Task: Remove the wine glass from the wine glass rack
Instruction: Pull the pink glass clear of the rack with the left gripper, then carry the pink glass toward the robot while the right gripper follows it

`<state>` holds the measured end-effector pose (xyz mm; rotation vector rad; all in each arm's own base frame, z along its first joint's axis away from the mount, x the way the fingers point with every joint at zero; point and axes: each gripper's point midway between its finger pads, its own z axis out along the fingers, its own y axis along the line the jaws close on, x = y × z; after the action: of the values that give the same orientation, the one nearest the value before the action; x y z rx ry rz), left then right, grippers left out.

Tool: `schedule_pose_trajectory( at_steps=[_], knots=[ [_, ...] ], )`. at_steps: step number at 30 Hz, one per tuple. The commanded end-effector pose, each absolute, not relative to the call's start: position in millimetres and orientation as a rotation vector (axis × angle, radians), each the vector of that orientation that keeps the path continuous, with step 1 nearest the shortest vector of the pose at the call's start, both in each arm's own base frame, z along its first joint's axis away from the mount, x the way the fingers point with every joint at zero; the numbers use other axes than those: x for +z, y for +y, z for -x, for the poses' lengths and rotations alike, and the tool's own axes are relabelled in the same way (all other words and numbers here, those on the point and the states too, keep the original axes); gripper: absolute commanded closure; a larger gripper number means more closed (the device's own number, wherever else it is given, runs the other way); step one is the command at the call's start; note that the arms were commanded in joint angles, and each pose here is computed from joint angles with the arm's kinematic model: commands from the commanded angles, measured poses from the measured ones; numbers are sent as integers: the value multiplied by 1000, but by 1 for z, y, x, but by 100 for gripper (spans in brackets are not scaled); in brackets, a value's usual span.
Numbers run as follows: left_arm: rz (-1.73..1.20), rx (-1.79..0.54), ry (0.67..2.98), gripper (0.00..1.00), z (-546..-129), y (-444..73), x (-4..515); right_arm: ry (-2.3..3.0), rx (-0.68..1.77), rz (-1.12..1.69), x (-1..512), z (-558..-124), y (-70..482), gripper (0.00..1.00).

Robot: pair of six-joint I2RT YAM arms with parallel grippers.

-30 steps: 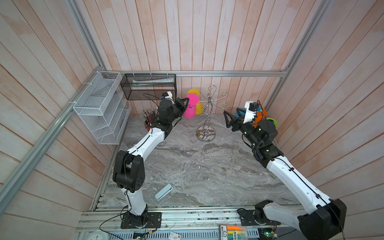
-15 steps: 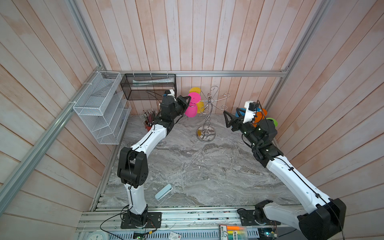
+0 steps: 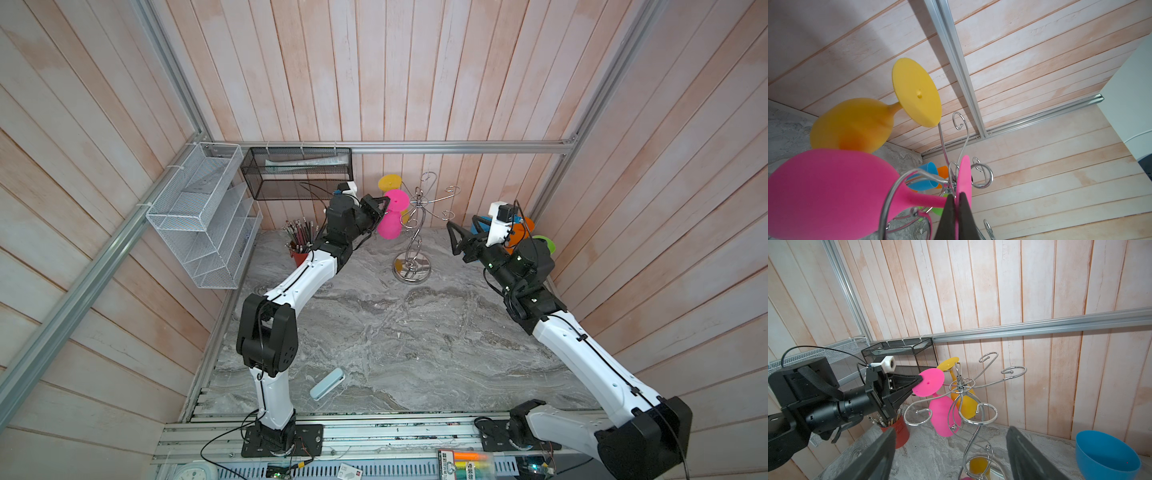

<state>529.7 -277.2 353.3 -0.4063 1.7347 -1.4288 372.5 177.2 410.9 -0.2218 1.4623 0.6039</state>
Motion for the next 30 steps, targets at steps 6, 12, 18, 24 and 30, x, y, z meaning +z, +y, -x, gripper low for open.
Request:
schedule_pose_trajectory(
  at_steps=[6,12,18,24,30],
  knots=[
    [345,-1435,1723,100,-501,-272,359,1431,626,227,425,-371,179,16],
    [334,-1432,1732,100,-488,-268,356,1429,625,228,426,-369,179,16],
    [305,-1431,1722,100,-474,-264,363,1429,626,229,426,-370,179,16],
    [263,-1451,1710,100,-457,-262,371,1448,626,232,422,-374,181,16],
    [144,-1482,1741,100,-431,-268,366,1450,627,231,423,-373,181,16]
  ],
)
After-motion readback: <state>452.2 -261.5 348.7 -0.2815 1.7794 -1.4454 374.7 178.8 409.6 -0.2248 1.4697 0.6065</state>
